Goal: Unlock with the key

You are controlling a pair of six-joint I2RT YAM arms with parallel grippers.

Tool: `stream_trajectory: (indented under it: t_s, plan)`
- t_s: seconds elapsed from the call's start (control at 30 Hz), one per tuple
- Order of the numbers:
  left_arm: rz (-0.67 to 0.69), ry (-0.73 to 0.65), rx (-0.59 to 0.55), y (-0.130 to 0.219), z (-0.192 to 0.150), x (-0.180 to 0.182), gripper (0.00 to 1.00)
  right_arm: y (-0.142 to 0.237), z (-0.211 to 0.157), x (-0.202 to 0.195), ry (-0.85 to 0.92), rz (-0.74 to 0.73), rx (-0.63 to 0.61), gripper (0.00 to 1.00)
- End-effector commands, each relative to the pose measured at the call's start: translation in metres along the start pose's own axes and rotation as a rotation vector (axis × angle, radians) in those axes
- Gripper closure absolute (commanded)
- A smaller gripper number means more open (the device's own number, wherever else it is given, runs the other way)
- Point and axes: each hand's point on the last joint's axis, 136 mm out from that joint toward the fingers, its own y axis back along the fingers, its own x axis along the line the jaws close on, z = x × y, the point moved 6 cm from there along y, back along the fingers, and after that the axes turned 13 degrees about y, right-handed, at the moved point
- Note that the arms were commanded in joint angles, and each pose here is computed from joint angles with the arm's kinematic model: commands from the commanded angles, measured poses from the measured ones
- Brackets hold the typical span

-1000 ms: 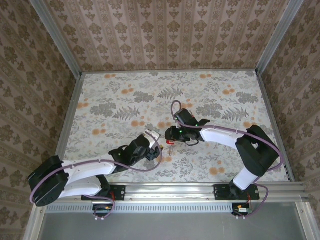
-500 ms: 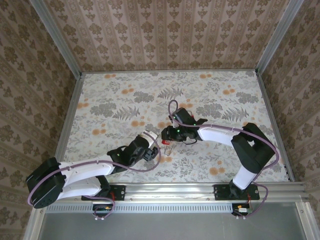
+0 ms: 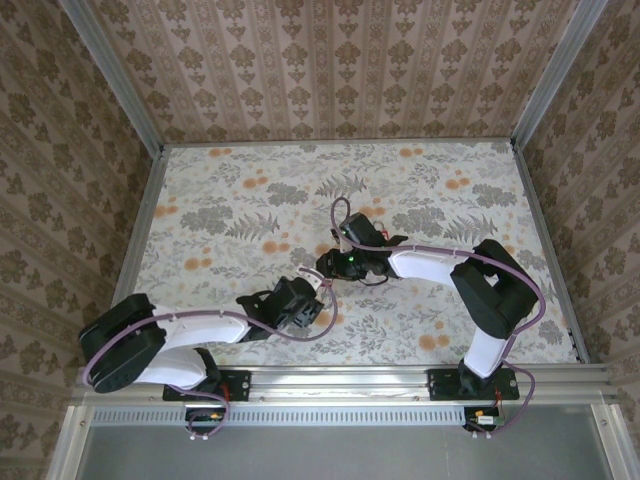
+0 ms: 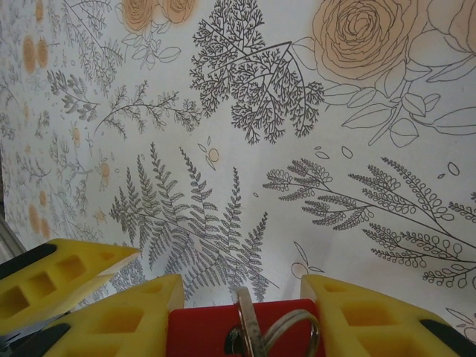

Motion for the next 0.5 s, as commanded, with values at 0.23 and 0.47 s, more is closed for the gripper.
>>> stream_trajectory:
  t_s: [0.23,0.47]
  plan:
    - [0.043,0.051,-0.004,-0.011,0.017,-0.013,0.24,0.0,0.003,0.0,-0.058,0.019,-0.032,0.73]
    - [0.08,0.025,0.05,-0.017,0.005,-0.009,0.24,-0.004,0.006,-0.002,-0.091,0.026,-0.046,0.73]
